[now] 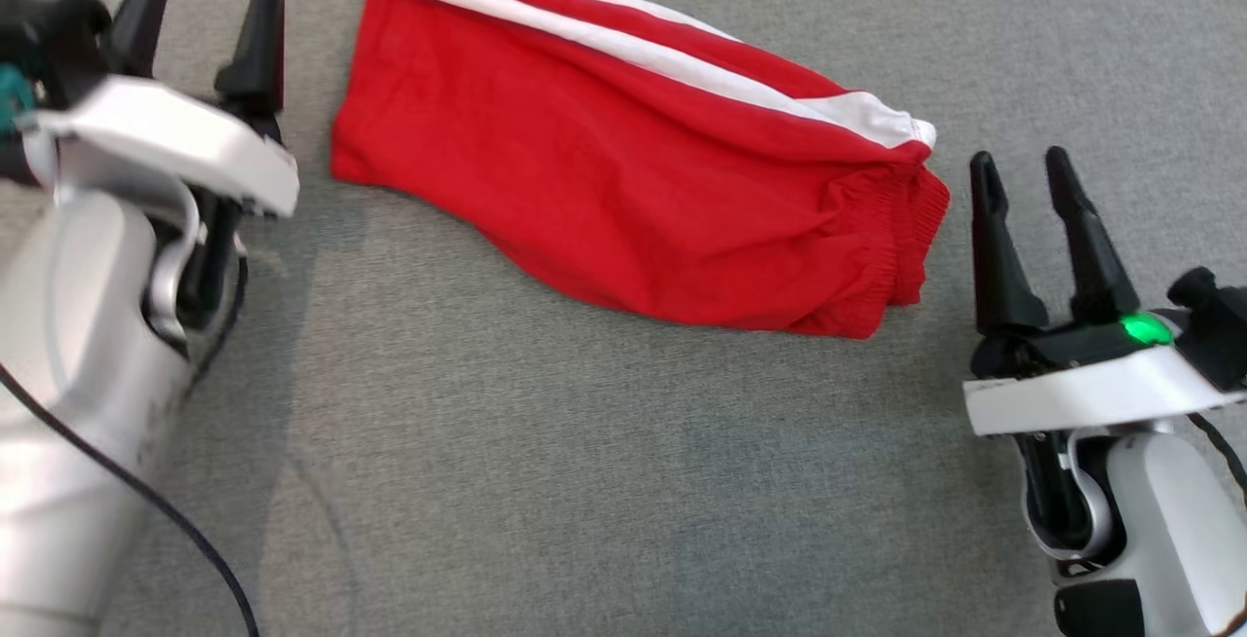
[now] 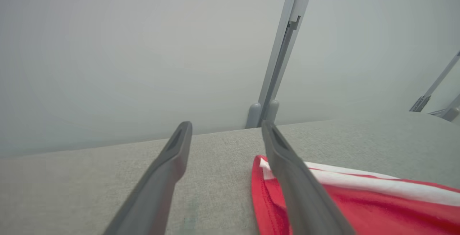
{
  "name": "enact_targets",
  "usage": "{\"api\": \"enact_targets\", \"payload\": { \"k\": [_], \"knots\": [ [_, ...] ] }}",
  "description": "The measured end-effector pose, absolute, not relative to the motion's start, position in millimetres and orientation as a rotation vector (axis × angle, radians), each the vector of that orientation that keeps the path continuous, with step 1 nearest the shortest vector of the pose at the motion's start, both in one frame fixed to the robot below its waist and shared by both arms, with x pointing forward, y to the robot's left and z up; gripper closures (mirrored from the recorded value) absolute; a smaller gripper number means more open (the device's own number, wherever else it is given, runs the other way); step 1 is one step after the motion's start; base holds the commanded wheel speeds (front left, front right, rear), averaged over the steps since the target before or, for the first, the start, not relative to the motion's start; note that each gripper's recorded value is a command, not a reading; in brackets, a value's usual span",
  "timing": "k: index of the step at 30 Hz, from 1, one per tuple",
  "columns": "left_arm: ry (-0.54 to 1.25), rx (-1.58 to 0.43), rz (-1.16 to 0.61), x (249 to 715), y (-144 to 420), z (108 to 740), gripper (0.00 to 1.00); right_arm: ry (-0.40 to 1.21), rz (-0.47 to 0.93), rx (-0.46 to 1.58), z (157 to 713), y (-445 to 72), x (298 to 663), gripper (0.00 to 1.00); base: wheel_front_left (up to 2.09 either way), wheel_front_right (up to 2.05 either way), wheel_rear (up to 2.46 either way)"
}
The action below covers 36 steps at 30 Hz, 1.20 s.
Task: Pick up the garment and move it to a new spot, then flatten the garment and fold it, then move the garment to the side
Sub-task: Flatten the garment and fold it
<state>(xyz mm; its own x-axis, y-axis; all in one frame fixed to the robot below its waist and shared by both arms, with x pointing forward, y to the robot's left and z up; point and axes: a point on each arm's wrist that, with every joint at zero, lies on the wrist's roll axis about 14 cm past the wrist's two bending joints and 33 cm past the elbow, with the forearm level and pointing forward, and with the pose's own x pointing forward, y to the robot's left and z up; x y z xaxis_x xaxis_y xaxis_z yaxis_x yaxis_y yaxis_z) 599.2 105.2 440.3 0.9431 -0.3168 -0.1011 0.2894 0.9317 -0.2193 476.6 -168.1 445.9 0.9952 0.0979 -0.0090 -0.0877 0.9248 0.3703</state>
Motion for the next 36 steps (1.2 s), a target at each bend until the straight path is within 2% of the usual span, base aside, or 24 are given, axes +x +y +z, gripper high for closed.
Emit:
{"api": "enact_targets", "payload": {
  "k": [8,19,29,36],
  "knots": [
    [0.000,-0.154,-0.170,543.5,141.2,473.9,0.00,-0.053,0.090,0.203,473.5,-175.4,463.2,0.00,0.00,0.00,0.00],
    [-0.033,-0.080,-0.110,456.7,146.9,494.2,0.00,-0.049,0.068,0.135,482.2,-179.9,428.5,0.00,0.00,0.00,0.00],
    [-0.005,-0.067,-0.122,446.8,145.6,494.0,0.00,-0.047,0.063,0.130,483.5,-180.6,420.8,0.00,0.00,0.00,0.00],
    [0.001,-0.063,-0.175,459.1,136.2,494.2,0.00,-0.033,0.052,0.137,478.3,-182.9,421.6,0.00,0.00,0.00,0.00]
  ]
}}
